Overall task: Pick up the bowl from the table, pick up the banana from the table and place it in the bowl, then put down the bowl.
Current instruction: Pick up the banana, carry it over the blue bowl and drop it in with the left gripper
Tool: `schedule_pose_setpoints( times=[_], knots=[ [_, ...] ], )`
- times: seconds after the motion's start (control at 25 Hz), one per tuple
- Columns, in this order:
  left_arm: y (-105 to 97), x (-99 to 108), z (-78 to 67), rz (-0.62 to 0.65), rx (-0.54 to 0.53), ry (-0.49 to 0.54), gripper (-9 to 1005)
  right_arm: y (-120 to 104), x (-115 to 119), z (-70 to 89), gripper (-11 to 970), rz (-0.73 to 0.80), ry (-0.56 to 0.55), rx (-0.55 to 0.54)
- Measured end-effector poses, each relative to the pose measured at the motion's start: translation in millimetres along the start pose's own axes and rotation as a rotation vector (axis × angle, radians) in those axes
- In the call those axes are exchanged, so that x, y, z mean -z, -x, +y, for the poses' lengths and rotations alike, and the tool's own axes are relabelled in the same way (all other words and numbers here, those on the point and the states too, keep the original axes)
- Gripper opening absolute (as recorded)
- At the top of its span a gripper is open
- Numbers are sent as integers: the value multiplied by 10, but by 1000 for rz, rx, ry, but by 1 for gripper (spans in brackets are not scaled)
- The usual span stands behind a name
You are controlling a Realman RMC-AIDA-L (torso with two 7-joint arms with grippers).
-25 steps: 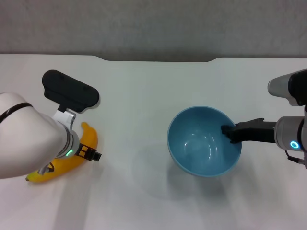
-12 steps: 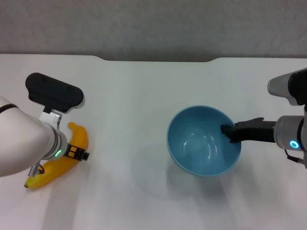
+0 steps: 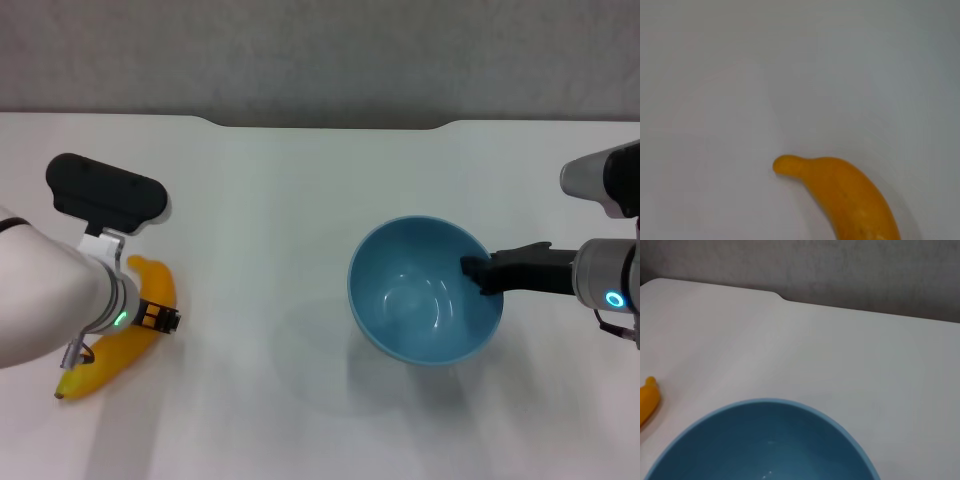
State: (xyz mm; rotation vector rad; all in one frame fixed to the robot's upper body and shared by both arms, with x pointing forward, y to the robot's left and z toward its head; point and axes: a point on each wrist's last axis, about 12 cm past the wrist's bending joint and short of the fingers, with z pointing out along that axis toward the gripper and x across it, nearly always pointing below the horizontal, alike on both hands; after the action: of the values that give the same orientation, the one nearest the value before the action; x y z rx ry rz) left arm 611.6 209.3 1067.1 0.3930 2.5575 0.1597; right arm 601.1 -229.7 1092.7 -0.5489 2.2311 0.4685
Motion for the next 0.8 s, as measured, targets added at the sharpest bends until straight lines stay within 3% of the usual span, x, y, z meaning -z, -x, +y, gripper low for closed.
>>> schedule_pose_setpoints(
  times=[0.08,0.24,0.52,0.68,0.8],
  knots=[
    [8,14,15,-10,18,-5,551,-5,-1,-1,34,1,0,-1],
    [51,92,21,-54,44,-22,549,-39,-8,-14,34,9,-4,-9],
    [219,499,80,-248,98,-40,545,-37,-93,-16,35,21,16,-65],
    [356,828,-24,-390,101,-91,543,-33,-228,15,35,65,36,-81],
    [393,1035,-189,-482,75,-147,542,-44,-315,52,35,88,65,-118]
  ],
)
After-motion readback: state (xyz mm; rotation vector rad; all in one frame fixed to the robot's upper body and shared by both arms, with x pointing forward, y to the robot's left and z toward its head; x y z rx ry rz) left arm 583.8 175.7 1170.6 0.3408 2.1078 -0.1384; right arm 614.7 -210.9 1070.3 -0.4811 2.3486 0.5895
